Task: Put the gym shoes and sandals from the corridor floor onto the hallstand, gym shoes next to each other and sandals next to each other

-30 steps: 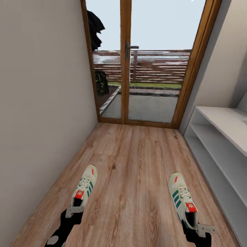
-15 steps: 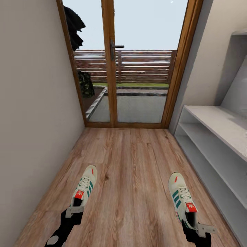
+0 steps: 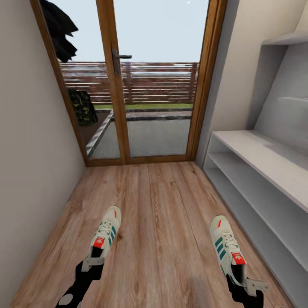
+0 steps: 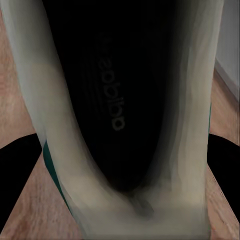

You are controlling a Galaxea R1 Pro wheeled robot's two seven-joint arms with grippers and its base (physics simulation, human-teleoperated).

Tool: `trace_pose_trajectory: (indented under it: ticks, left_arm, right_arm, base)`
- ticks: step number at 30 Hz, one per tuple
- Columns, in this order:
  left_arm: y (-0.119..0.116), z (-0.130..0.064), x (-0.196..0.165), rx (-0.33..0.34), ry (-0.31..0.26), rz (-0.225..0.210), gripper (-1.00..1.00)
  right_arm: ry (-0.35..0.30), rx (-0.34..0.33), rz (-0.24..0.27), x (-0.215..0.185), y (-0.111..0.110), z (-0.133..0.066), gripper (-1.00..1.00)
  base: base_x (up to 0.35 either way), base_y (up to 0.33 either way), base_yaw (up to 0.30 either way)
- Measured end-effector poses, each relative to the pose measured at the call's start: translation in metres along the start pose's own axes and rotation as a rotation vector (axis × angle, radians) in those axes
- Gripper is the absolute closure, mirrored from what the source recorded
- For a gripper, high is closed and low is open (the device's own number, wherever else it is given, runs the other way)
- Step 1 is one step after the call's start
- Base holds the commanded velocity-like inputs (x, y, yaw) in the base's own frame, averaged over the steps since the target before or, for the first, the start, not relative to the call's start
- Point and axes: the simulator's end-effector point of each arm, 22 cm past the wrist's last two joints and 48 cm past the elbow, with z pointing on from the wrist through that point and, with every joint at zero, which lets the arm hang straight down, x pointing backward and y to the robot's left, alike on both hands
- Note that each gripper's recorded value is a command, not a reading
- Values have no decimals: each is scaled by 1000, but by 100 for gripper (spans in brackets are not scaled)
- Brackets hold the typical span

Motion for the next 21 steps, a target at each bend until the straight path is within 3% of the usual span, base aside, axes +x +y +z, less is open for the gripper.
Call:
trace_pose_trajectory:
  ticks: [21]
  left_arm:
    - [-1, 0, 0, 2, 0, 2, 100]
  right_arm:
    - [1, 0, 1, 0, 0, 0, 100]
  base:
    - [10, 14, -268]
